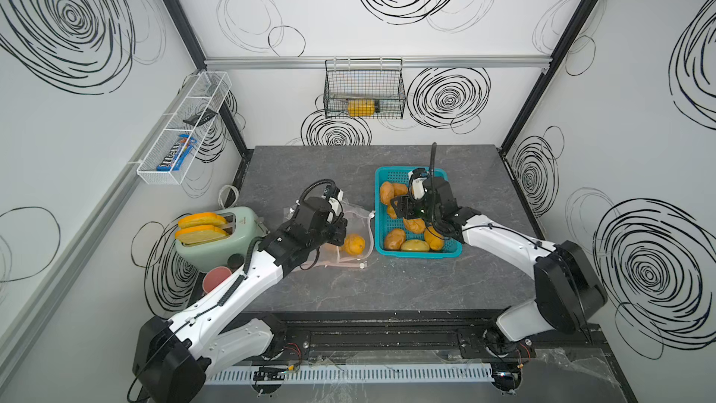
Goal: Put the potatoes into a zipper bag and zip it
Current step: Place the potato into the zipper food storage bag, then pick up the potato from the basket.
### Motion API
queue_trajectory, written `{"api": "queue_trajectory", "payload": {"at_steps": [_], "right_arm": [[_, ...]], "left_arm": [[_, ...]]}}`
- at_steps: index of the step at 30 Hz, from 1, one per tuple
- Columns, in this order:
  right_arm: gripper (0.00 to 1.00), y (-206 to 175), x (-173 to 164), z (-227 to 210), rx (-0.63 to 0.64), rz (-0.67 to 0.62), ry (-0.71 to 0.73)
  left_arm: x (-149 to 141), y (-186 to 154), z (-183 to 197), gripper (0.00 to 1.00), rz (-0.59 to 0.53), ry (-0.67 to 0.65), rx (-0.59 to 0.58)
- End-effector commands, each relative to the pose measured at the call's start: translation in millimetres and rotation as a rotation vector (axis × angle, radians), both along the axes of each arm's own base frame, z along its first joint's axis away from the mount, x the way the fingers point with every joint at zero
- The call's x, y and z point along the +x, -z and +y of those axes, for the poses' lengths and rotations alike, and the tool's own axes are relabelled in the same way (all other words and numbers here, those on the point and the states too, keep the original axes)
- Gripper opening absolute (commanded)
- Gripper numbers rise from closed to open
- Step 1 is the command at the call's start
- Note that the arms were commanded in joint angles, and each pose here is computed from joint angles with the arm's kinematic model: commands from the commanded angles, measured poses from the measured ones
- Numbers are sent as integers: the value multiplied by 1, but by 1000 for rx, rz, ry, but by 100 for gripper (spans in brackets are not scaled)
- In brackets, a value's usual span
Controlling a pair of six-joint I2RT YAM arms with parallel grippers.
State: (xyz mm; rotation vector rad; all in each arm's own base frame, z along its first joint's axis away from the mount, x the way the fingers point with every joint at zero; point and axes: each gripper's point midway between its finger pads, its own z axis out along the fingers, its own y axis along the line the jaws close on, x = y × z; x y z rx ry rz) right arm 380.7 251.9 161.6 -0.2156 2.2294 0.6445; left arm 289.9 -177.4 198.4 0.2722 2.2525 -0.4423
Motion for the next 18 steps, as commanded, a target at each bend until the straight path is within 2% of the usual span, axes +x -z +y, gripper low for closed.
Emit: {"api": "queue_trajectory", "payload": {"at_steps": [1, 9, 13, 18], "right_arm": [[79, 12, 5, 11, -27, 84, -25], [80, 34, 50, 20, -95, 187, 20], [80, 53, 62, 25, -141, 270, 31], [78, 69, 72, 13, -201, 281, 86]], "left_arm": [[2, -12, 1, 0, -44, -3, -5], [2, -12, 2, 0, -45, -7, 1], [2, -11, 1, 0, -43, -2, 1], [1, -9, 1, 0, -39, -1, 6]]}}
